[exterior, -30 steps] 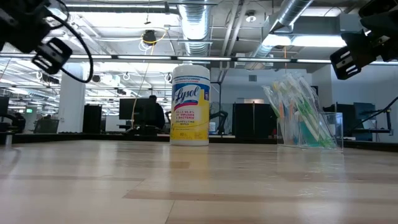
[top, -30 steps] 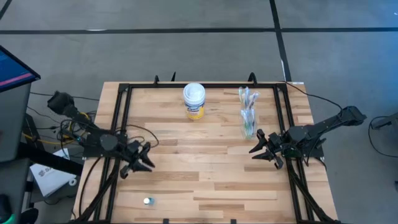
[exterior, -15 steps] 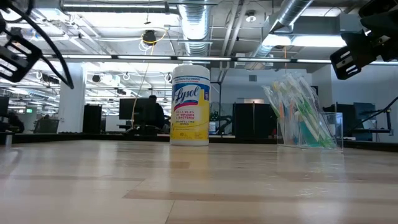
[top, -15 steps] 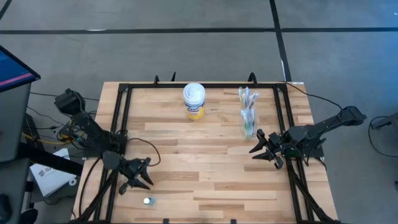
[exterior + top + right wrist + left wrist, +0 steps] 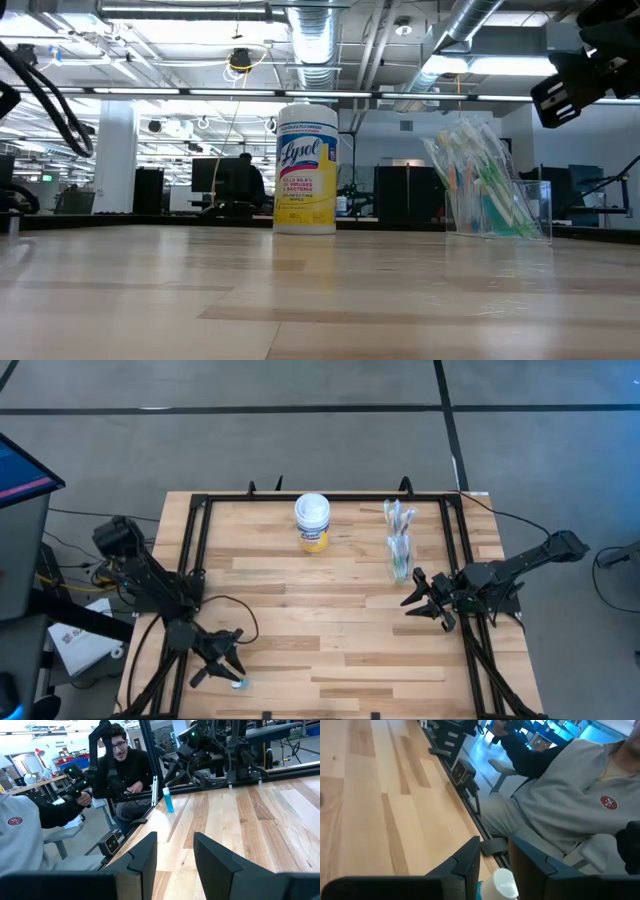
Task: Pick & Place toothbrushing station
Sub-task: Put the mouthwash into the transparent organizer
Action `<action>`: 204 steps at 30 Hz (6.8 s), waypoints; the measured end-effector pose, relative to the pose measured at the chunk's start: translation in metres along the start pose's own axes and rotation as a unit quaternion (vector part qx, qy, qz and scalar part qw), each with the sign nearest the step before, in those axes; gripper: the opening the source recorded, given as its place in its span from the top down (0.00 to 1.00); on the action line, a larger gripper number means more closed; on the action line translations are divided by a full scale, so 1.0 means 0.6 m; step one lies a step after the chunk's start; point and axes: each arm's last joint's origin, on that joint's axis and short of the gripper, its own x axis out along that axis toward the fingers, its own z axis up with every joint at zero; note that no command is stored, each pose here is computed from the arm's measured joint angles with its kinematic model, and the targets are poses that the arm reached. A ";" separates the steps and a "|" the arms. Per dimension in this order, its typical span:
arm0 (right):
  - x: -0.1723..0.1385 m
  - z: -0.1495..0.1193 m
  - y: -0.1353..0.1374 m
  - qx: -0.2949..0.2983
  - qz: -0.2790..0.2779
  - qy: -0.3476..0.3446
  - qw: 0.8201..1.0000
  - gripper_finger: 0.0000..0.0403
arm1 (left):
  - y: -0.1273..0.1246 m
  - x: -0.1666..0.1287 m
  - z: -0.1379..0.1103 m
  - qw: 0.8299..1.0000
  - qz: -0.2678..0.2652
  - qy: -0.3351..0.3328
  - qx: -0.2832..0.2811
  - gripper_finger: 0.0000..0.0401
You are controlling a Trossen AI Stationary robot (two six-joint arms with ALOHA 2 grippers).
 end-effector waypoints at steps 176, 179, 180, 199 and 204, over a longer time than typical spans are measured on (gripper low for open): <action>0.208 0.119 -0.049 -0.117 -0.093 0.022 0.989 0.88 | 0.193 0.110 0.362 0.941 0.272 -0.135 0.151 0.70; 0.178 0.120 -0.047 -0.119 -0.129 0.001 0.984 0.88 | 0.188 0.105 0.352 0.942 0.270 -0.140 0.139 0.71; 0.169 0.124 -0.046 -0.119 -0.142 -0.008 0.983 0.88 | 0.188 0.106 0.346 0.943 0.271 -0.139 0.139 0.71; 0.035 0.157 -0.063 -0.136 -0.375 -0.021 0.917 0.88 | 0.152 0.125 0.324 0.951 0.236 -0.133 0.146 0.74; 0.008 0.159 -0.071 -0.132 -0.420 -0.014 0.898 0.88 | 0.145 0.127 0.321 0.950 0.239 -0.135 0.147 0.74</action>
